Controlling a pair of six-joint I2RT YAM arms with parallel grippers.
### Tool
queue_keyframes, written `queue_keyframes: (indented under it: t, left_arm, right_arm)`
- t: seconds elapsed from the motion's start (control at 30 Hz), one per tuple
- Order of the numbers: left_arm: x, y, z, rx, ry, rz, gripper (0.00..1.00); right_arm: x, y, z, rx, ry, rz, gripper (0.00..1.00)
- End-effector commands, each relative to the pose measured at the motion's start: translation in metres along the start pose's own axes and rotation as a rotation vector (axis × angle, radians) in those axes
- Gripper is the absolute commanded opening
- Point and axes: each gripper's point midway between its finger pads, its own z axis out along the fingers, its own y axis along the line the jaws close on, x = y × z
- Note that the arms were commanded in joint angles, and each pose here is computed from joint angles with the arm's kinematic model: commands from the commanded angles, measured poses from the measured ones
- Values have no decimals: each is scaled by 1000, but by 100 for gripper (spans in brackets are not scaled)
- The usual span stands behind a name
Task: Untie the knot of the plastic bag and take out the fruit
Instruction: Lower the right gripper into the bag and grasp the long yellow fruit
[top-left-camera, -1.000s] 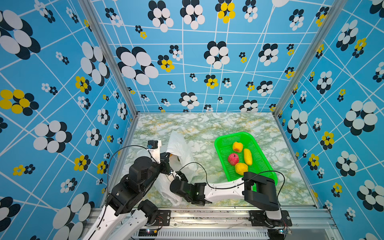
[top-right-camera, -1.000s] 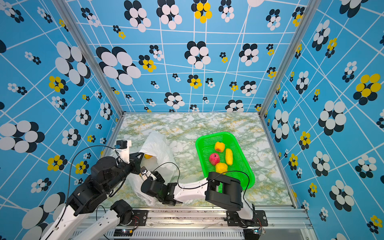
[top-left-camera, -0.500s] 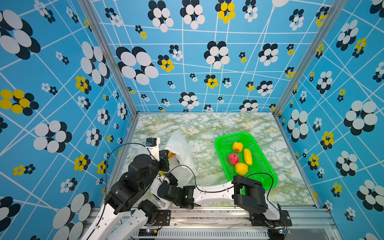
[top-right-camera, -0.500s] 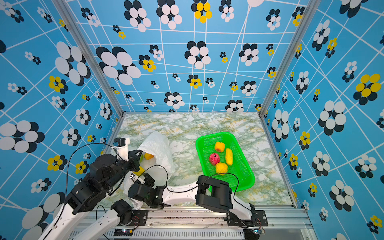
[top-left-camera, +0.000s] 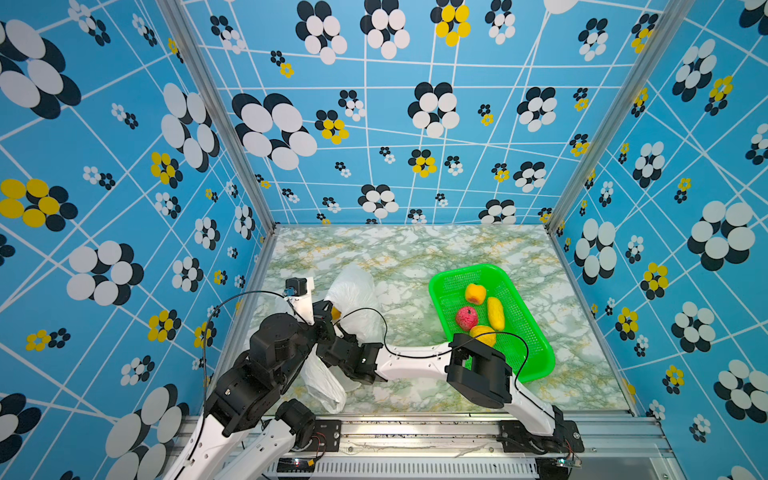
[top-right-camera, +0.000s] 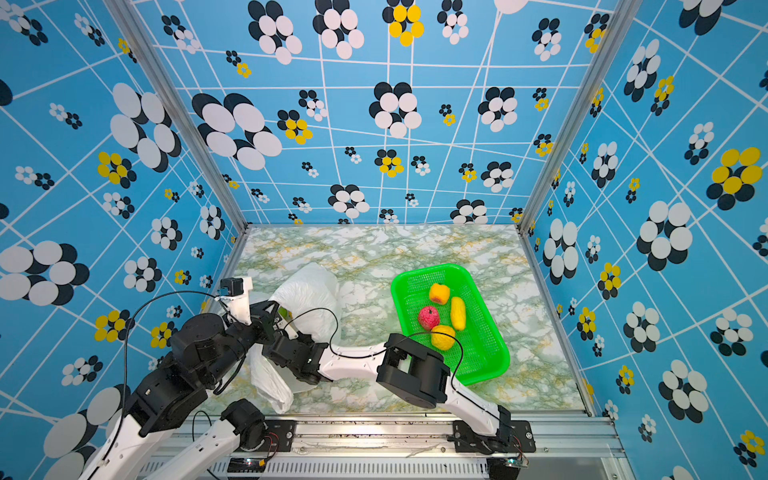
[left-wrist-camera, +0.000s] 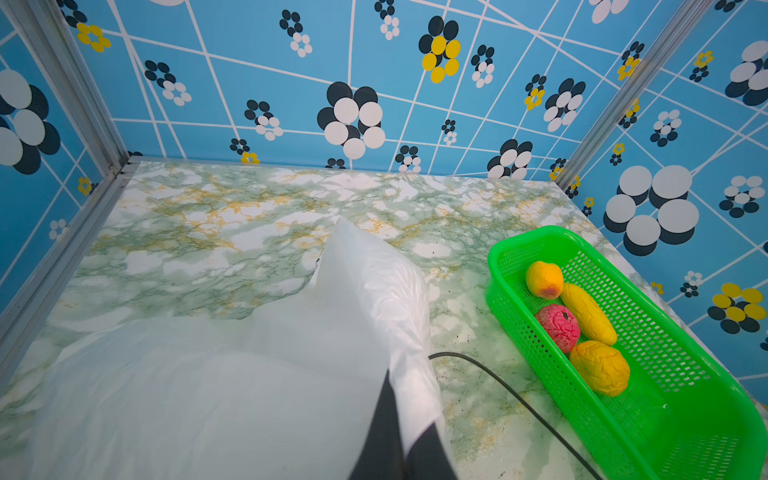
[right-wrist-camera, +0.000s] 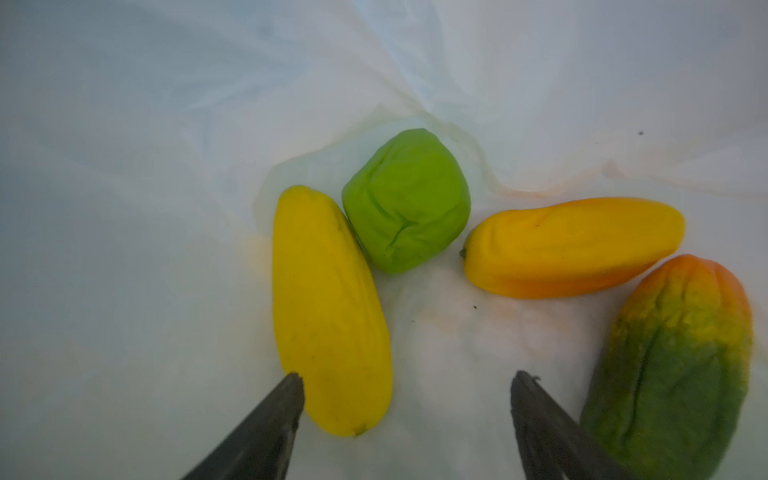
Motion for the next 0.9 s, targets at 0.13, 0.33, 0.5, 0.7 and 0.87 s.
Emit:
queue_keyframes:
  t: [0.13,0.33,0.5,0.7,0.87]
  left_arm:
    - [0,0,1,8,-11,11,0]
    - [1,-1,0,14,-14,9,0]
    - [2,-1,1,14,-9,11,0]
    - [2,0,-1,16,-13,12,0]
    - [2,1,-1,9,-17,15,0]
  right_arm:
    - [19,25,33,-40,71,-57,79]
    - [30,14,52,-7,116,-60,78]
    - [31,12,59,12,126,-84,71]
    - [28,14,57,5,132,-105,54]
    - [14,8,34,13,114,-120,37]
